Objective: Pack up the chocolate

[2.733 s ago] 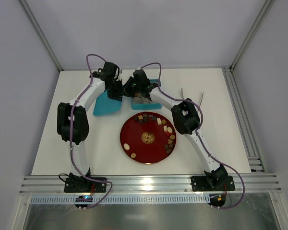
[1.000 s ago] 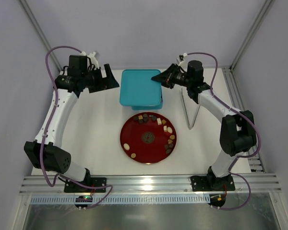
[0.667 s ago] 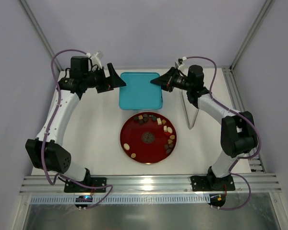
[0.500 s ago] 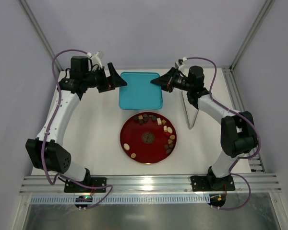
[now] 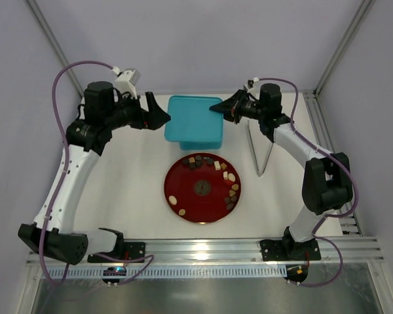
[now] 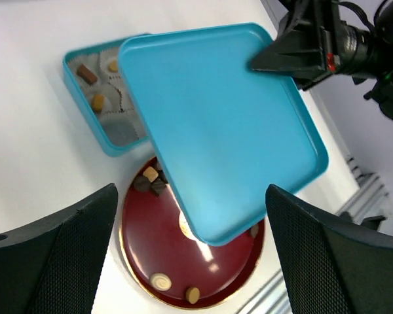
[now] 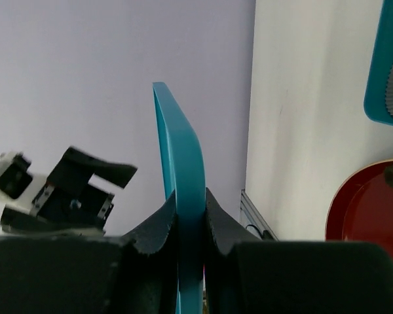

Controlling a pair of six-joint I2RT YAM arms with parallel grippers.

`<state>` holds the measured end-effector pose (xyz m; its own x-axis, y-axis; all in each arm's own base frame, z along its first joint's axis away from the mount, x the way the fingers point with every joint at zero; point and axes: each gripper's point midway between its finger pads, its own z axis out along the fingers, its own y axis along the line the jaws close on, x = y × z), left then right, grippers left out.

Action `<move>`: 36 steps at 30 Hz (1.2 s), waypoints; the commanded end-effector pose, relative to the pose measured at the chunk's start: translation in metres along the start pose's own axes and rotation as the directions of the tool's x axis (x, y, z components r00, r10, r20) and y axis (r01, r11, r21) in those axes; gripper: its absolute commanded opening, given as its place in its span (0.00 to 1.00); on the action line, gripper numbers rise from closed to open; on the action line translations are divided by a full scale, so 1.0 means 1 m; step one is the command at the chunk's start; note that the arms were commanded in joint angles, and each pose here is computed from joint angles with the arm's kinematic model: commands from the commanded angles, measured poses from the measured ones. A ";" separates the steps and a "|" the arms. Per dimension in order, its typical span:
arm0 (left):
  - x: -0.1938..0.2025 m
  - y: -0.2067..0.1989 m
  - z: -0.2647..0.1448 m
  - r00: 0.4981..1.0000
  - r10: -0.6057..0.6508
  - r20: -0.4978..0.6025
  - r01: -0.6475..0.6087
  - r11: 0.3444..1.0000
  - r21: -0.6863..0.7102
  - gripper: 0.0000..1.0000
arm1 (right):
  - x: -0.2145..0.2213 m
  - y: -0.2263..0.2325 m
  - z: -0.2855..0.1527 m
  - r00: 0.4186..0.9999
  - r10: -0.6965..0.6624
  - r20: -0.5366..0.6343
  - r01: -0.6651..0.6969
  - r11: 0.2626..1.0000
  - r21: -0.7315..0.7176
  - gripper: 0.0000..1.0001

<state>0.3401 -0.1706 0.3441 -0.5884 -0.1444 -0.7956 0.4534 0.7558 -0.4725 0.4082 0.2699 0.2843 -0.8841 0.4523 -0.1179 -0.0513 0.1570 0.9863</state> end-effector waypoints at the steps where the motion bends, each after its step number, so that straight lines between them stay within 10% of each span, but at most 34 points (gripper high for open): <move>1: -0.016 -0.022 -0.027 0.956 0.273 0.106 -0.264 0.961 -0.085 0.92 | -0.016 0.025 -0.015 0.999 -0.001 0.053 -0.001 0.999 0.041 0.04; 6: 0.000 -0.067 -0.032 0.848 0.496 0.189 -0.480 0.868 -0.126 0.92 | -0.027 0.023 -0.030 0.995 0.026 0.099 -0.042 0.986 0.164 0.04; 13: 0.005 -0.091 -0.028 0.565 0.789 0.240 -0.703 0.613 -0.361 0.94 | -0.039 0.033 -0.045 0.987 0.035 0.154 -0.083 0.944 0.319 0.04; 24: 0.009 -0.115 0.012 0.213 0.962 0.172 -0.798 0.272 -0.537 0.91 | -0.038 0.052 -0.065 0.976 -0.006 0.218 -0.082 0.916 0.393 0.04; 36: 0.028 -0.118 0.047 0.056 0.996 0.072 -0.872 0.084 -0.483 0.87 | -0.028 0.057 -0.058 0.980 -0.035 0.196 -0.049 0.910 0.412 0.04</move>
<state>0.3031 -0.2901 0.3387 0.4209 0.7257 -0.5442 0.2708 0.4721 0.8389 0.4093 0.2109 0.3103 -0.7771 0.6205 -0.1058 0.2838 0.4954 0.8210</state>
